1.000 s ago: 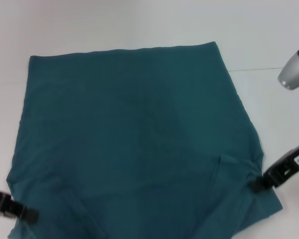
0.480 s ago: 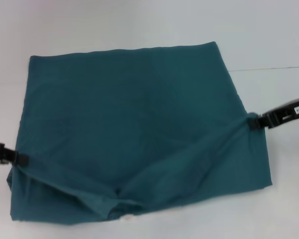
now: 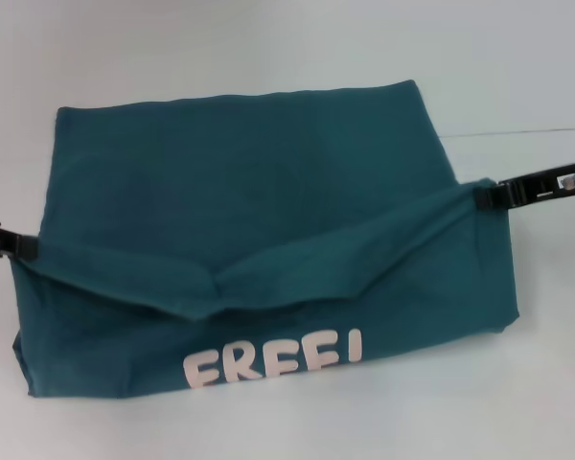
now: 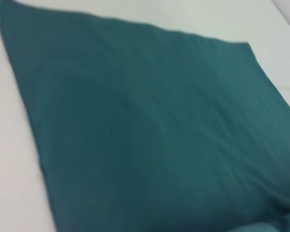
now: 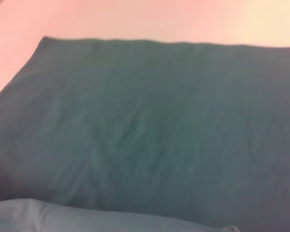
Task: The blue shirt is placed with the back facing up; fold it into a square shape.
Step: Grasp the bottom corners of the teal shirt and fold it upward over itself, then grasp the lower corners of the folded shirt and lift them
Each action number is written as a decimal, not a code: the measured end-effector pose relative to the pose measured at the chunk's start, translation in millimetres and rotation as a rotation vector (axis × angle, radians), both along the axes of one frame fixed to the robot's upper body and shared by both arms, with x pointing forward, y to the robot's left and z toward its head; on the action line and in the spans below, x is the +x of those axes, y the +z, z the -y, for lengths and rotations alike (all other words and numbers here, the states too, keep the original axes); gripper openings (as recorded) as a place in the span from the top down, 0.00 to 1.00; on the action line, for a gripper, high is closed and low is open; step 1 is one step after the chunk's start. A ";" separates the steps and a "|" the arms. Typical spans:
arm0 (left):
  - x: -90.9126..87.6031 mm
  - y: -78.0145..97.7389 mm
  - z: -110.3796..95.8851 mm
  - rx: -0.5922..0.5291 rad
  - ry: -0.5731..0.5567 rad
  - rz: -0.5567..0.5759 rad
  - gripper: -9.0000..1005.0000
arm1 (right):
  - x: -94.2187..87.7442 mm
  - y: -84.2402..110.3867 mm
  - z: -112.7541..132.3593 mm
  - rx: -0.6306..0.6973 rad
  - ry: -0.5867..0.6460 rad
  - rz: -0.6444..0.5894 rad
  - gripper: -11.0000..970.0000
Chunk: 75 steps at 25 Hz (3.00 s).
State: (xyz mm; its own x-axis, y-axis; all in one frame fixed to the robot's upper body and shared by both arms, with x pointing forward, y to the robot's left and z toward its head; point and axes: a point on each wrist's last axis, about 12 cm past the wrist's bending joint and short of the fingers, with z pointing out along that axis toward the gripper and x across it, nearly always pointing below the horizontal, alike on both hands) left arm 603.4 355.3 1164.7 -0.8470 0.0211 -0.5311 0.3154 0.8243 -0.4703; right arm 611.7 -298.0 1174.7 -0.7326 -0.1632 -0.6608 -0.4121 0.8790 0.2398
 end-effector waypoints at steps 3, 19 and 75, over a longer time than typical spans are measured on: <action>6.8 -1.2 -0.4 0.016 0.032 0.030 0.94 | 2.7 -0.8 1.1 0.016 -0.021 0.020 0.92; 32.1 -2.8 17.7 0.024 0.064 0.185 0.94 | 28.0 -23.1 1.5 0.064 -0.189 0.132 0.91; 66.8 -42.7 57.2 0.308 0.156 0.372 0.33 | 47.7 -48.3 -15.5 -0.019 -0.274 0.231 0.31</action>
